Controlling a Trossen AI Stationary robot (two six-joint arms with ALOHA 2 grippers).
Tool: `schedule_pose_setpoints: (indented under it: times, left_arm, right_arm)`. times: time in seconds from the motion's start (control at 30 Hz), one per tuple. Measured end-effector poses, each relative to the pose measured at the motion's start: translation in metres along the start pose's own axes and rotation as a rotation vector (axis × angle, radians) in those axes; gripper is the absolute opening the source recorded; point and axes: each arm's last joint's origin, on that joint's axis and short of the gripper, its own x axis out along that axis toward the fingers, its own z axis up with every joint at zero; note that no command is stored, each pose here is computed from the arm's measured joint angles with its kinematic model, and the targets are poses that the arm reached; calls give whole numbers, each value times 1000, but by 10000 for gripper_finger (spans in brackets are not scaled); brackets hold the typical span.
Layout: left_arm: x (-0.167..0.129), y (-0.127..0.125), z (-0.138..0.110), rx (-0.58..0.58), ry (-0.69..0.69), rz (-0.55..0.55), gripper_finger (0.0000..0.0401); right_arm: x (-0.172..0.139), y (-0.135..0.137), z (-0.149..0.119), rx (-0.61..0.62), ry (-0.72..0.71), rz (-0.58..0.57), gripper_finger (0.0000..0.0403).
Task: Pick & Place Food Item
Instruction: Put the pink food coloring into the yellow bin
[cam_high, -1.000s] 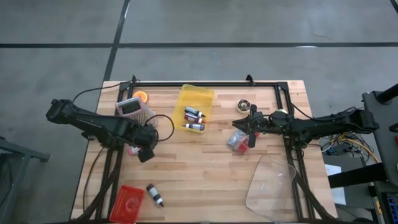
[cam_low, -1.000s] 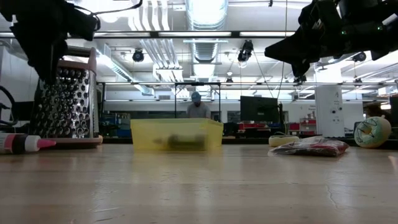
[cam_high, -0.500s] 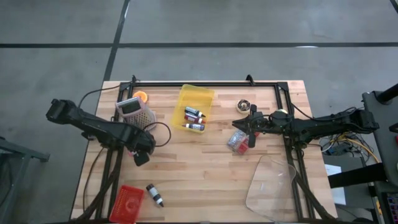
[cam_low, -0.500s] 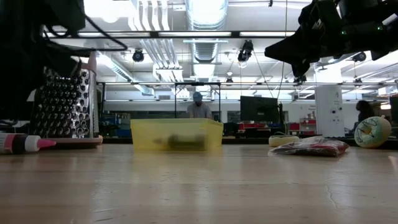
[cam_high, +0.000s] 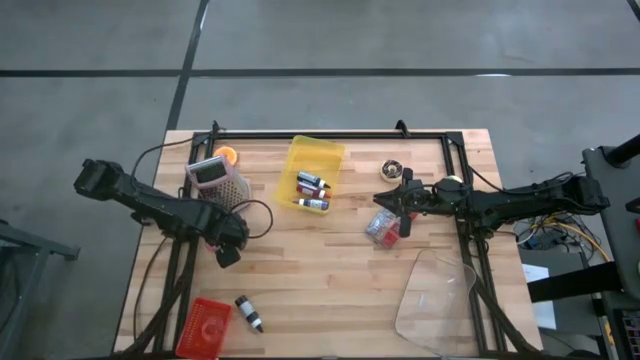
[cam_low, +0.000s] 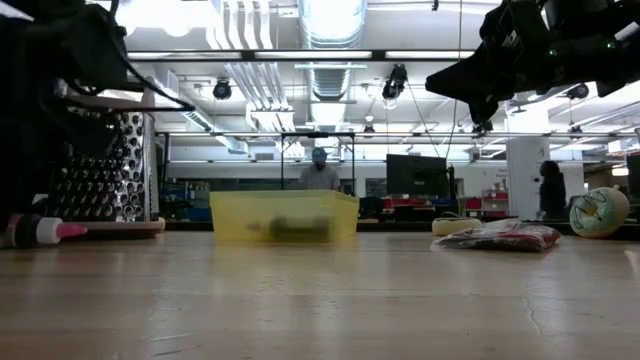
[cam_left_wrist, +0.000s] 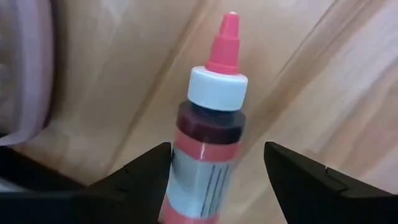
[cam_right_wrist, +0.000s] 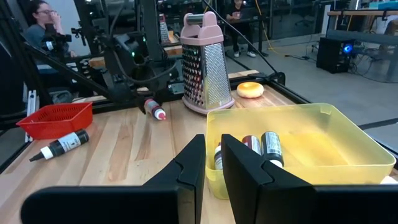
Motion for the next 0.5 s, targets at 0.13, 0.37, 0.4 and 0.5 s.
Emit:
schedule_pose_setpoints:
  times: [0.13, 0.37, 0.4, 0.5]
  left_arm:
    - [11, 2, -2, 0, -10, -11, 259]
    - [15, 3, -3, -1, -11, -23, 259]
    - [16, 3, -3, -2, -11, -23, 259]
    - [16, 3, -3, -5, -11, -27, 255]
  right_arm:
    - [0, 0, 0, 0, 0, 0, 47]
    - [0, 0, 0, 0, 0, 0, 47]
    - [0, 0, 0, 0, 0, 0, 47]
    - [0, 0, 0, 0, 0, 0, 47]
